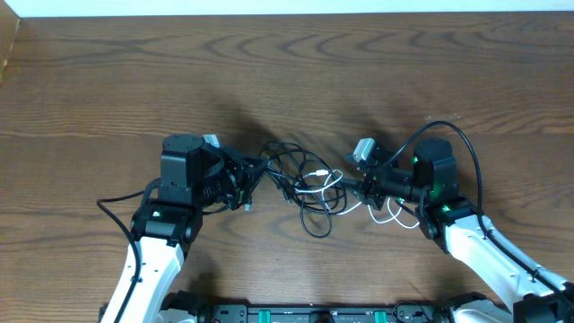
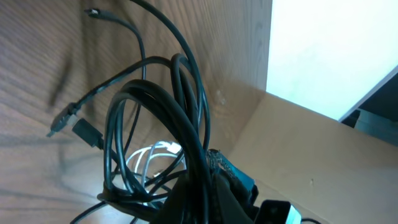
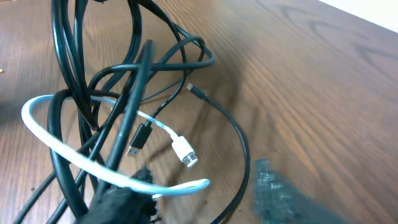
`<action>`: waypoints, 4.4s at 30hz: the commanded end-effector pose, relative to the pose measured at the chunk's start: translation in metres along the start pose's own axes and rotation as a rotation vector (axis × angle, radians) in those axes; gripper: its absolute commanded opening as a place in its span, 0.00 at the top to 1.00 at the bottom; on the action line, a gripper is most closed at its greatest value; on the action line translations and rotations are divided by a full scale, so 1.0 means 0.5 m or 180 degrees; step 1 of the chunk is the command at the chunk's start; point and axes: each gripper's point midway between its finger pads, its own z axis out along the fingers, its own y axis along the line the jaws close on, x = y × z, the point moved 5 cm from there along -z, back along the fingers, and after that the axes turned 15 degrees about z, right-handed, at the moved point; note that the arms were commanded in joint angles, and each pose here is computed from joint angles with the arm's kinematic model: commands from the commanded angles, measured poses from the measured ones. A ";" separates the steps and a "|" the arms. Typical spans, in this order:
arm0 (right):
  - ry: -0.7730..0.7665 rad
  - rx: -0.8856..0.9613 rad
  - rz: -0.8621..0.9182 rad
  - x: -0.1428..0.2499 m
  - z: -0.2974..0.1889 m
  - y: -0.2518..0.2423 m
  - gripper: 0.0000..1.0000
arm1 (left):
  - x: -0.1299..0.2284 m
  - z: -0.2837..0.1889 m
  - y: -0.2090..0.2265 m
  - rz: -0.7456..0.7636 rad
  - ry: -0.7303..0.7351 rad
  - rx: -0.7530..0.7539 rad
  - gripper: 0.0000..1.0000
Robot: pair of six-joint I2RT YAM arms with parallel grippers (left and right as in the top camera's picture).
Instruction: Untangle cables
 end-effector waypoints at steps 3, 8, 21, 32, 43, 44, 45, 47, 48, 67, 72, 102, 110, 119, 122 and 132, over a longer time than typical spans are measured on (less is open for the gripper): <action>-0.0059 -0.0104 -0.0070 -0.010 0.004 0.008 0.91 | 0.004 -0.008 -0.017 0.0038 0.0061 0.0115 0.92; -0.0132 0.0051 -0.0027 -0.019 -0.001 -0.009 0.99 | -0.024 -0.009 0.002 0.0359 -0.0307 -0.0122 0.92; -0.0596 0.1168 0.1421 -0.022 -0.110 -0.172 0.99 | -0.067 -0.063 0.168 0.0015 -0.1226 -0.1836 0.92; -0.0648 0.1613 0.1779 -0.002 -0.139 -0.211 0.99 | -0.070 -0.049 0.188 -0.0056 -0.1165 -0.1988 0.91; -0.0584 0.1254 0.1804 -0.003 -0.128 -0.186 0.94 | -0.066 -0.043 0.191 -0.0342 -0.1167 -0.1938 0.74; -0.0577 0.1259 0.1827 -0.002 -0.132 -0.186 0.94 | -0.066 -0.043 0.191 -0.0341 -0.1167 -0.1938 0.73; -0.0569 0.1275 0.1854 0.000 -0.136 -0.186 0.91 | -0.066 -0.043 0.191 -0.0341 -0.1167 -0.1938 0.72; -0.0592 0.1326 0.1881 -0.001 -0.149 -0.188 0.90 | -0.066 -0.043 0.191 -0.0341 -0.1167 -0.1938 0.69; -0.0614 0.1359 0.1893 -0.003 -0.159 -0.188 0.91 | -0.066 -0.043 0.191 -0.0341 -0.1167 -0.1938 0.69; -0.0442 0.1599 0.3251 0.048 -0.267 -0.058 0.01 | -0.073 -0.039 0.183 -0.0332 -0.1218 -0.1854 0.64; -0.0331 0.1347 0.3686 0.062 -0.258 -0.030 0.01 | -0.074 -0.039 0.183 -0.0331 -0.1221 -0.1854 0.62; 0.0527 0.3303 0.5910 0.279 -0.289 -0.050 0.03 | -0.073 -0.039 0.183 -0.0332 -0.1217 -0.1855 0.62; 0.0870 0.3361 0.6034 0.323 -0.258 -0.077 0.28 | -0.073 -0.039 0.183 -0.0331 -0.1219 -0.1857 0.61; 0.0930 0.3250 0.5840 0.337 -0.206 -0.109 0.99 | -0.073 -0.039 0.183 -0.0331 -0.1218 -0.1856 0.60; 0.0875 0.2996 0.5661 0.321 -0.192 -0.117 0.99 | -0.073 -0.040 0.184 -0.0335 -0.1213 -0.1866 0.60; -0.0215 0.1710 0.5186 0.122 -0.205 -0.156 0.99 | -0.073 -0.040 0.184 -0.0335 -0.1213 -0.1866 0.60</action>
